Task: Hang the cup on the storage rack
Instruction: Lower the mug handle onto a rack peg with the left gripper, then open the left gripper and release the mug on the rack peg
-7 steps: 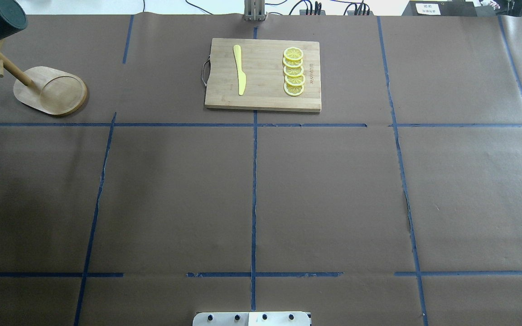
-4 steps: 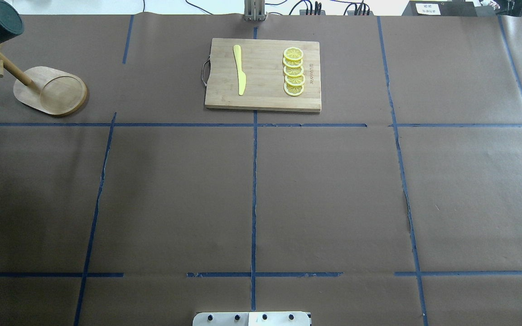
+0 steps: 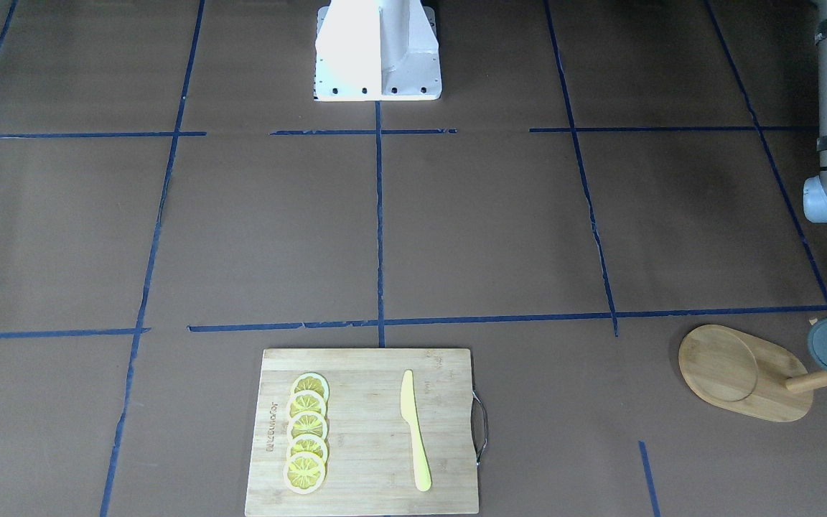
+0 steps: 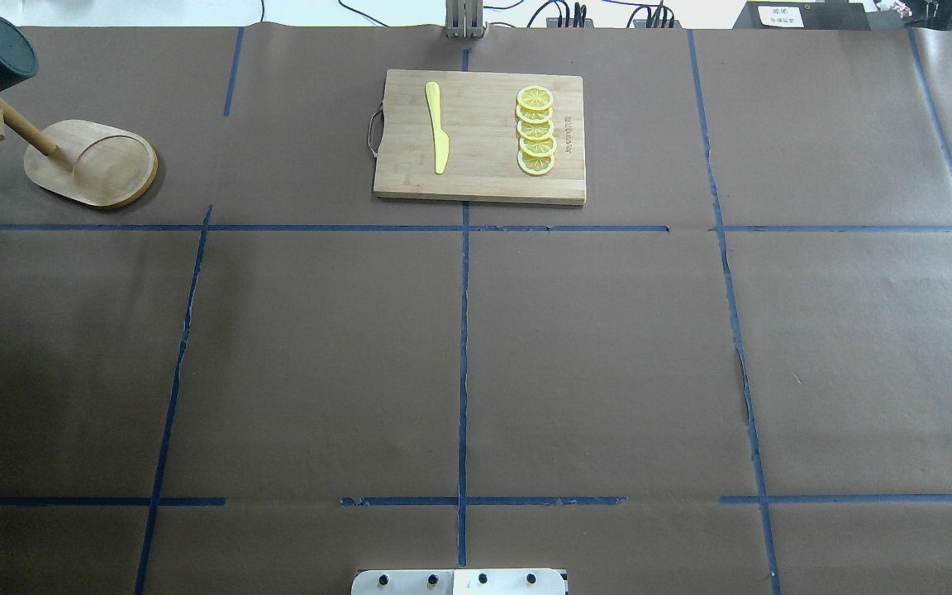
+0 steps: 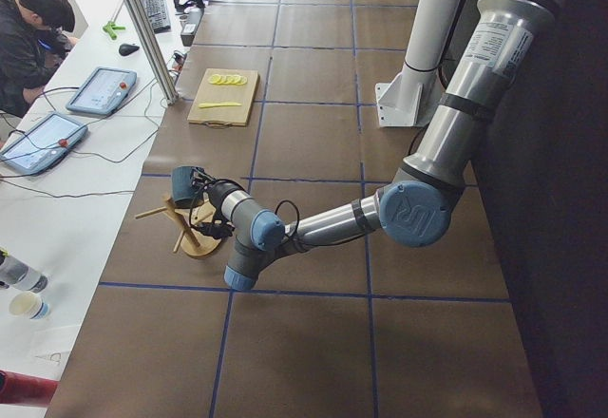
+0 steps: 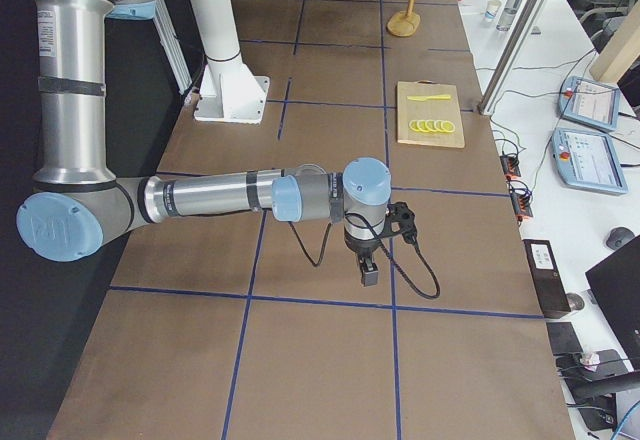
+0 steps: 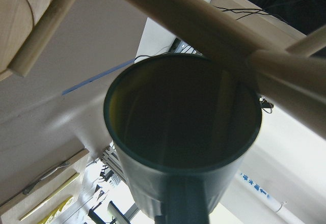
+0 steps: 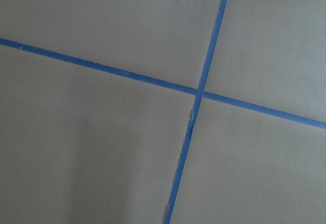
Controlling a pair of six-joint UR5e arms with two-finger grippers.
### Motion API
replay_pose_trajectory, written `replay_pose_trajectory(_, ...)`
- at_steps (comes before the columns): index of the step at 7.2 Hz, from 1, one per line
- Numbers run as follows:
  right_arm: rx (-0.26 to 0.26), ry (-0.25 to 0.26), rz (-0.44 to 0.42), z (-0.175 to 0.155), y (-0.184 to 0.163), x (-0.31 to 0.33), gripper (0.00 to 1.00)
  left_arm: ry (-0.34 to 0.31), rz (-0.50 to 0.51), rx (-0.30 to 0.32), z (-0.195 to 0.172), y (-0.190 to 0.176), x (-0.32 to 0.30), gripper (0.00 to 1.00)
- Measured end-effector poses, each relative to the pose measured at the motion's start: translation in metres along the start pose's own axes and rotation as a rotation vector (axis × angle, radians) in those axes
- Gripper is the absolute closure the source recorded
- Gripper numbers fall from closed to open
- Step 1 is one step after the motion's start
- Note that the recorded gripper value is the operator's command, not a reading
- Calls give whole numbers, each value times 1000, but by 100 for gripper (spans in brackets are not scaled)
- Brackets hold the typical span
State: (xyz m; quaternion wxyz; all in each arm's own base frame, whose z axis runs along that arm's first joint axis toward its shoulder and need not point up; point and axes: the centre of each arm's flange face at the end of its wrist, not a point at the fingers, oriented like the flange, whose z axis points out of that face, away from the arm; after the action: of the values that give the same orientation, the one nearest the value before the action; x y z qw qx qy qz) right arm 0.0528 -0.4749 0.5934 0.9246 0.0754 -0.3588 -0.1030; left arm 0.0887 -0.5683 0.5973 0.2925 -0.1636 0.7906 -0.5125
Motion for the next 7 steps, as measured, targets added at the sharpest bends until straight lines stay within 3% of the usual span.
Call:
replay_pose_trajectory(4, 7, 2, 12, -4, -1, -3, 0, -2, -3, 3, 3, -1, 0, 0)
replay_pose_trajectory(7, 9, 2, 14, -5, -1, -4, 0, 0, 21, -37, -10, 16, -2, 0)
